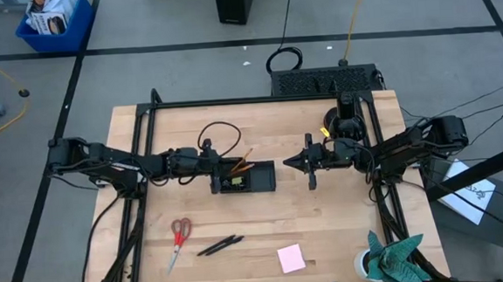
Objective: Pick and place office supplies into organizer
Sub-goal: Put the left black pen into the black desk organizer
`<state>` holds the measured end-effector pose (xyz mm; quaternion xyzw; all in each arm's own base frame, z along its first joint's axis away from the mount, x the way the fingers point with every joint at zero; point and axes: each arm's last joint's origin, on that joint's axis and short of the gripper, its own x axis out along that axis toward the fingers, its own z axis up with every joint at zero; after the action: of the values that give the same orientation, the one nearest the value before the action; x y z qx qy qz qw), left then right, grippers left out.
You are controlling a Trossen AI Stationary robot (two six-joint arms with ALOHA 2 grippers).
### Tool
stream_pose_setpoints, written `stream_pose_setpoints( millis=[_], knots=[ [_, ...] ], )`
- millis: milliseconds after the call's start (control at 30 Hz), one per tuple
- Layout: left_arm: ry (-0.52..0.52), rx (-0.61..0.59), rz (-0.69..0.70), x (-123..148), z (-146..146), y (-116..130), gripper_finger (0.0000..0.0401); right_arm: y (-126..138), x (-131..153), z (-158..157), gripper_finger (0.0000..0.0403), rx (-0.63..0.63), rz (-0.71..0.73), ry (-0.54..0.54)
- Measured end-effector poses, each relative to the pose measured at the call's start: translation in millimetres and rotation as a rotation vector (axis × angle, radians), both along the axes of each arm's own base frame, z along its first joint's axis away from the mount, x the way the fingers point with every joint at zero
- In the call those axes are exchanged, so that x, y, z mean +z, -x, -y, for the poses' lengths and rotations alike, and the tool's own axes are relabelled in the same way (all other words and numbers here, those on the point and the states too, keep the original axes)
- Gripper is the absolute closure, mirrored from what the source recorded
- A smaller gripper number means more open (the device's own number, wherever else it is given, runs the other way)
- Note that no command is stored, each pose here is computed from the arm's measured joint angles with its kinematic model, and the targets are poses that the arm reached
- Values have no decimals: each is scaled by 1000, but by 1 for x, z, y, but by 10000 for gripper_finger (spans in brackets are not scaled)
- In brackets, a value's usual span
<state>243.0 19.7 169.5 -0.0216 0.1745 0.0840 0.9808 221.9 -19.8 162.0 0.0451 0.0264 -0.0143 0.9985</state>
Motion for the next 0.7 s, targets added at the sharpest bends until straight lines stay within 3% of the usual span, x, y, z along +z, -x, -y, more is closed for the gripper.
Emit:
stream_pose_setpoints(
  millis=[467, 700],
  knots=[
    [9, 17, 0, 0, 0, 0, 285, 0, 0, 0, 403, 2, 0, 0],
    [19, -12, 16, 14, 9, -6, 274, 0, 0, 0, 403, 3, 0, 0]
  ],
)
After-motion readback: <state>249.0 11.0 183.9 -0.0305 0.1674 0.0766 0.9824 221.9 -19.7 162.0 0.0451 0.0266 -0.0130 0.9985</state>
